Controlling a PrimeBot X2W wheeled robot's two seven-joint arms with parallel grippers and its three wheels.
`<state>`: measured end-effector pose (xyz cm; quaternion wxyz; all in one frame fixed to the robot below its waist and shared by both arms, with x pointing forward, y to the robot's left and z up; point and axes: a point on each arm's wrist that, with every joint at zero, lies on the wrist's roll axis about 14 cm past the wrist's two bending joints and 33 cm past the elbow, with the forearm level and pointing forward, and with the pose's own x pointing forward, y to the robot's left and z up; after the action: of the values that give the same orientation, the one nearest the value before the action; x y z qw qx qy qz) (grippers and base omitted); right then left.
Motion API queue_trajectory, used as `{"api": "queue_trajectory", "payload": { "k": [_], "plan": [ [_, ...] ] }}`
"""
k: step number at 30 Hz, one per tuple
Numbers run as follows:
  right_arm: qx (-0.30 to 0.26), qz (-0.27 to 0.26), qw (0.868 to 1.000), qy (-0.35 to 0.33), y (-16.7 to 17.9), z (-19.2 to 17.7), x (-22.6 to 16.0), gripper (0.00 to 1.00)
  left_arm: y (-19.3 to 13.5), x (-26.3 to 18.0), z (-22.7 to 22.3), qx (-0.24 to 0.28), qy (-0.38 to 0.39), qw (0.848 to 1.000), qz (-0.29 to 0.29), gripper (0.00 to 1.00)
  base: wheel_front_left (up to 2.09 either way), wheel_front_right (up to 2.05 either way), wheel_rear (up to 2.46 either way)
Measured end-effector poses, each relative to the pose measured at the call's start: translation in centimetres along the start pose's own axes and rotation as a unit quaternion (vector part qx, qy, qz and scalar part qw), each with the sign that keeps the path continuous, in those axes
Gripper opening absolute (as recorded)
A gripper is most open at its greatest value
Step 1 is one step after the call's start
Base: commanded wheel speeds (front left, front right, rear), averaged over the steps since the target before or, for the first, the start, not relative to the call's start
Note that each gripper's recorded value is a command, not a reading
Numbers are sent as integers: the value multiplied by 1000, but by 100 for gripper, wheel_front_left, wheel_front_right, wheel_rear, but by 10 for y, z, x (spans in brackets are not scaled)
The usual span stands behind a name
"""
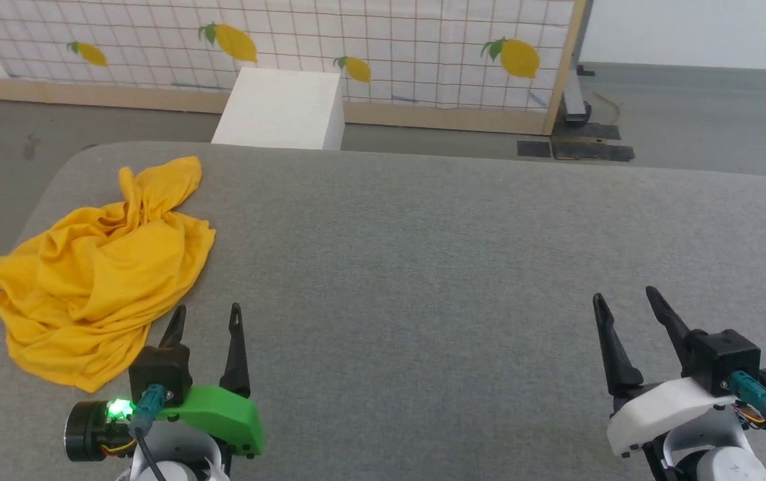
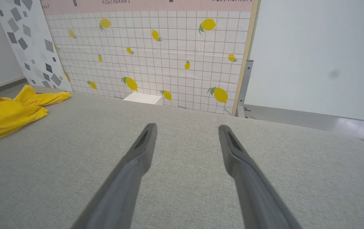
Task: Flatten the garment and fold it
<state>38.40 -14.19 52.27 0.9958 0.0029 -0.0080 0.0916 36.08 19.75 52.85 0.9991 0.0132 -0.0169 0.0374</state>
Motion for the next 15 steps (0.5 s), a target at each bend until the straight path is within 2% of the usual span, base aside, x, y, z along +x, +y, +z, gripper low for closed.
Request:
{"api": "queue_trajectory", "payload": {
  "k": [15],
  "plan": [
    [13, 48, 999, -4, 31, -3, 15, 100, 32, -19, 0, 0, -9, 999, 54, 100, 0, 0, 0]
  ]
}}
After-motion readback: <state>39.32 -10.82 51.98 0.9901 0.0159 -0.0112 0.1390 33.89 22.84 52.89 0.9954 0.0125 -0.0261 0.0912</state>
